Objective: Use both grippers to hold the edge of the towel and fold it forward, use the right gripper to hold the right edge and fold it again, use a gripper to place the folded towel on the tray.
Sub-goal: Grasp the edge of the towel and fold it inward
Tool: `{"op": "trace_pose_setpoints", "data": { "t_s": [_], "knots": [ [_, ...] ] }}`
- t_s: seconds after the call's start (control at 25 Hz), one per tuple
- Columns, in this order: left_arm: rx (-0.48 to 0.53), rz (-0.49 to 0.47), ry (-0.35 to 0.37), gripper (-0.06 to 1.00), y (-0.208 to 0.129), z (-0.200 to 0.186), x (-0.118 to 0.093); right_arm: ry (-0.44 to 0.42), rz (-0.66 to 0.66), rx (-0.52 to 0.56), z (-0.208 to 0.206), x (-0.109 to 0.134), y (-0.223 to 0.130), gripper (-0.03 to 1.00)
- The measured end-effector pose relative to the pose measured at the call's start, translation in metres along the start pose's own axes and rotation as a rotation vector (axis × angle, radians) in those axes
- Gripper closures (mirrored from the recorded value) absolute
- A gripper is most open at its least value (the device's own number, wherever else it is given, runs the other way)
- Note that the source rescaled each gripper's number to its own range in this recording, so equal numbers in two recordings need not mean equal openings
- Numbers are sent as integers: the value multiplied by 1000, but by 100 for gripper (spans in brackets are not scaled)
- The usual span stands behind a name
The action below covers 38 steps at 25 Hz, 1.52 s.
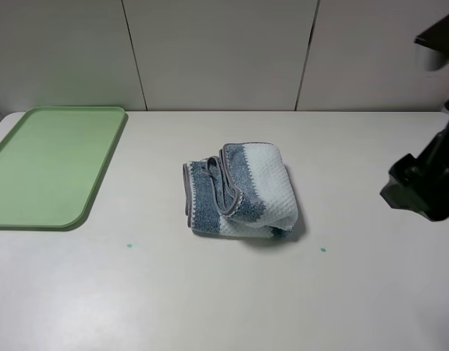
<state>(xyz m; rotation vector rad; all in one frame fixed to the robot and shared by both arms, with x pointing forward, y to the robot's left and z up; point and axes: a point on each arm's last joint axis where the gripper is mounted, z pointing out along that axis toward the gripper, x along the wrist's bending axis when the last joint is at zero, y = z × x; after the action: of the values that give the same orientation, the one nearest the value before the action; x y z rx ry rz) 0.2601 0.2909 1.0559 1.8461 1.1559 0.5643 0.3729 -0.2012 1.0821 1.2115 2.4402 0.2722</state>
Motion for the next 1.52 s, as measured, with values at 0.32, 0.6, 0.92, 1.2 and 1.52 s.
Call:
{"op": "trace_pose_setpoints", "data": {
  "t_s": [0.32,0.6,0.92,1.2,1.52],
  "knots": [
    [0,0,0,-6,0,0,0,-41,78,-109,-11,-14,-54,-3],
    [0,0,0,-6,0,0,0,-74,247,-175,-18,-27,-81,-3],
    [0,0,0,-6,0,0,0,-73,478,-195,-7,-29,-113,-3],
    [0,0,0,-6,0,0,0,-113,635,-340,-12,-26,-137,-3],
    [0,0,0,-6,0,0,0,-174,686,-515,-24,-18,-157,-3]
  ]
}}
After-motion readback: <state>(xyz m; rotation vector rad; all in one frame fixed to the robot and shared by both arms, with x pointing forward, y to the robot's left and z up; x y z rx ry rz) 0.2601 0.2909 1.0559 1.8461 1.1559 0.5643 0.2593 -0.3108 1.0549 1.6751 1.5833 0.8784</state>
